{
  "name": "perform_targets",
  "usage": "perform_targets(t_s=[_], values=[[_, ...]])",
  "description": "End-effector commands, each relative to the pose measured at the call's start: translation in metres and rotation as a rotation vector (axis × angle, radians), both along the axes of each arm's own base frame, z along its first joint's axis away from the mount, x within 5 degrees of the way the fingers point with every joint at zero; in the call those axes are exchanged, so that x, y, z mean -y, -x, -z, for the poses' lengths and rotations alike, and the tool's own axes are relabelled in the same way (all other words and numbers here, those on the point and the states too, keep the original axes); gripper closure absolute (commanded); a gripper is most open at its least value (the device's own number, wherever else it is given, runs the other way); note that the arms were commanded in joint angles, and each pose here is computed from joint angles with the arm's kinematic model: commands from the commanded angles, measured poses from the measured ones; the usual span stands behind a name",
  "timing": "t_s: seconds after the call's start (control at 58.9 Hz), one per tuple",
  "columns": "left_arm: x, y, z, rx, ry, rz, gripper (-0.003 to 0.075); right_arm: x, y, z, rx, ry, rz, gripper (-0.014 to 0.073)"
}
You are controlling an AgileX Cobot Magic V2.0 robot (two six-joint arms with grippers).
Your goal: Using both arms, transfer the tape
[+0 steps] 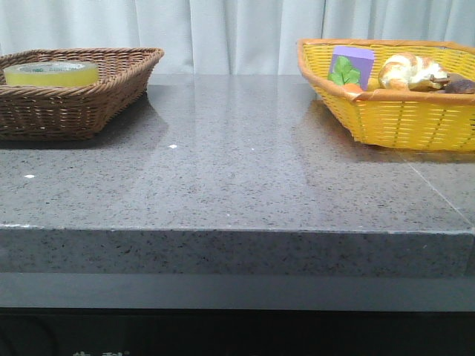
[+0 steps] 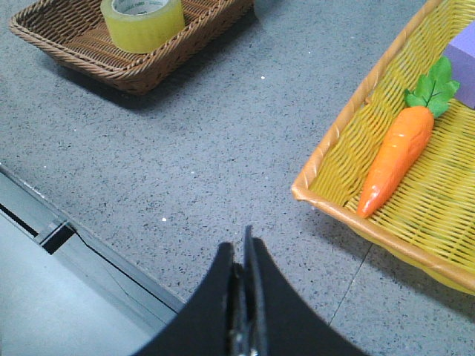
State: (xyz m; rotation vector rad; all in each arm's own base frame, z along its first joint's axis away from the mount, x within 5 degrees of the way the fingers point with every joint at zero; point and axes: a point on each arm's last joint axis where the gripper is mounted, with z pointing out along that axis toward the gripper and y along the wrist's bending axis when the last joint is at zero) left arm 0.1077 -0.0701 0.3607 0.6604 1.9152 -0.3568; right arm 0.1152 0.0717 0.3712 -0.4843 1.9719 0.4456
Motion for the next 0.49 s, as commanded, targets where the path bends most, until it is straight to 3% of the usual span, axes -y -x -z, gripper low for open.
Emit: perform_targets(t_s=[0.0, 0.476], values=[[0.0018, -0.0013, -0.0153, 0.076, 0.077, -0.005, 0.0741, 0.0015, -0.0007, -0.0139, 0.081, -0.039, 0.014, 0.0661], [0.0018, -0.0013, -0.0153, 0.076, 0.077, -0.005, 0.0741, 0.0016, -0.0006, -0.0135, 0.078, -0.036, 0.014, 0.0661]])
